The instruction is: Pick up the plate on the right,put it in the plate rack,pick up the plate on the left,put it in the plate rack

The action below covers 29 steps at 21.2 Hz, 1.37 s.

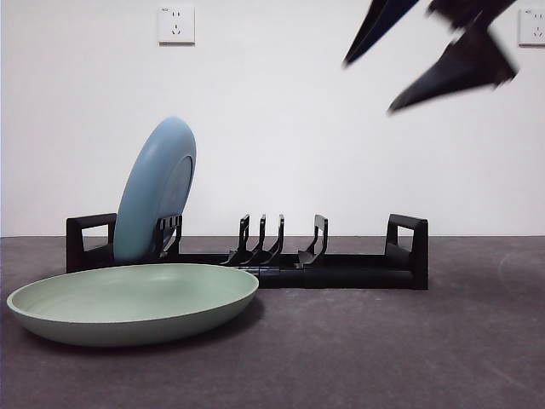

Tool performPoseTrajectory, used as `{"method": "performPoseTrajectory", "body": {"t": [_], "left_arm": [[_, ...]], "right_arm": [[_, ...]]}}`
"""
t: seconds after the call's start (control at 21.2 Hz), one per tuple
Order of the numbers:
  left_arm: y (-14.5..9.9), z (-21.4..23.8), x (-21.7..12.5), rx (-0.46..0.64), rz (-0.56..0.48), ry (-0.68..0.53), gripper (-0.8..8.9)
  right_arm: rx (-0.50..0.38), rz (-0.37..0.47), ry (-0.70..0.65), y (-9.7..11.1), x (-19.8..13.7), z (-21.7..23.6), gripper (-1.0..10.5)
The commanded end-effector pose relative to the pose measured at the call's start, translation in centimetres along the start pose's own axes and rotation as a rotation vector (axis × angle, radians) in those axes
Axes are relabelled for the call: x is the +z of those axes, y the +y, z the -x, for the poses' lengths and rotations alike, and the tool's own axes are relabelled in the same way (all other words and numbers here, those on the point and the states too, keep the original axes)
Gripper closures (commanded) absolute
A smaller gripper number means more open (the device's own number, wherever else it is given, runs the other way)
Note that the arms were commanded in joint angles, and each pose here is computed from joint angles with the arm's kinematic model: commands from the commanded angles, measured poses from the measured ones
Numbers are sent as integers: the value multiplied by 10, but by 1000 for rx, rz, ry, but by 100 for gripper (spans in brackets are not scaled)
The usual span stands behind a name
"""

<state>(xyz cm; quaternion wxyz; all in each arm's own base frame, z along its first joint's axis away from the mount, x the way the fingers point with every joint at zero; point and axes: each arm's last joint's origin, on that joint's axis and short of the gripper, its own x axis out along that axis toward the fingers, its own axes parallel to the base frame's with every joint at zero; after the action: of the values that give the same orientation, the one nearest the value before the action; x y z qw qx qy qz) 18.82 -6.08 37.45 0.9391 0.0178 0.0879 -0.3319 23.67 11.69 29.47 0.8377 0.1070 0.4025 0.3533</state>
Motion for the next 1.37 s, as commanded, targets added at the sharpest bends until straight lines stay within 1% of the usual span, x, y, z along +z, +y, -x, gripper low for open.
{"method": "performPoseTrajectory", "body": {"t": [0.05, 0.14, 0.24, 0.38, 0.47, 0.57, 0.61, 0.66, 0.71, 0.75, 0.99, 1.04, 1.13, 1.27, 1.37], "left_arm": [[-17, 26, 7, 98, -148, -37, 525], [-29, 48, 11, 181, -254, -48, 525], [-37, 65, 16, 260, -329, -25, 525], [-44, 78, 23, 318, -386, 39, 525], [-47, 80, 24, 317, -412, 51, 525], [-49, 80, 24, 302, -417, 49, 526], [-49, 79, 24, 297, -418, 50, 526], [-49, 79, 24, 296, -418, 52, 526], [-49, 76, 23, 293, -418, 66, 526], [-48, 75, 23, 292, -418, 73, 526], [-47, 65, 19, 280, -417, 131, 526], [-46, 63, 18, 279, -417, 138, 526], [-46, 59, 18, 277, -416, 150, 526], [-45, 53, 16, 272, -416, 170, 526], [-44, 49, 16, 269, -415, 182, 526]], "right_arm": [[16, -10, 87, -2, -4, -32, 609], [23, -15, 155, -5, -10, -61, 609], [28, -32, 211, -9, -17, -87, 609], [33, -51, 266, -14, -26, -120, 609], [31, -61, 304, -18, -31, -140, 609], [31, -68, 340, -21, -33, -157, 609], [47, -70, 356, -21, -34, -165, 610], [55, -71, 363, -21, -34, -171, 642], [54, -70, 373, -21, -35, -178, 704], [54, -71, 379, -21, -36, -181, 721], [40, -91, 407, -24, -41, -192, 736], [40, -92, 410, -24, -42, -193, 764], [38, -92, 410, -25, -42, -193, 868], [36, -102, 412, -24, -43, -193, 961], [30, -117, 413, -24, -43, -193, 959]]}}
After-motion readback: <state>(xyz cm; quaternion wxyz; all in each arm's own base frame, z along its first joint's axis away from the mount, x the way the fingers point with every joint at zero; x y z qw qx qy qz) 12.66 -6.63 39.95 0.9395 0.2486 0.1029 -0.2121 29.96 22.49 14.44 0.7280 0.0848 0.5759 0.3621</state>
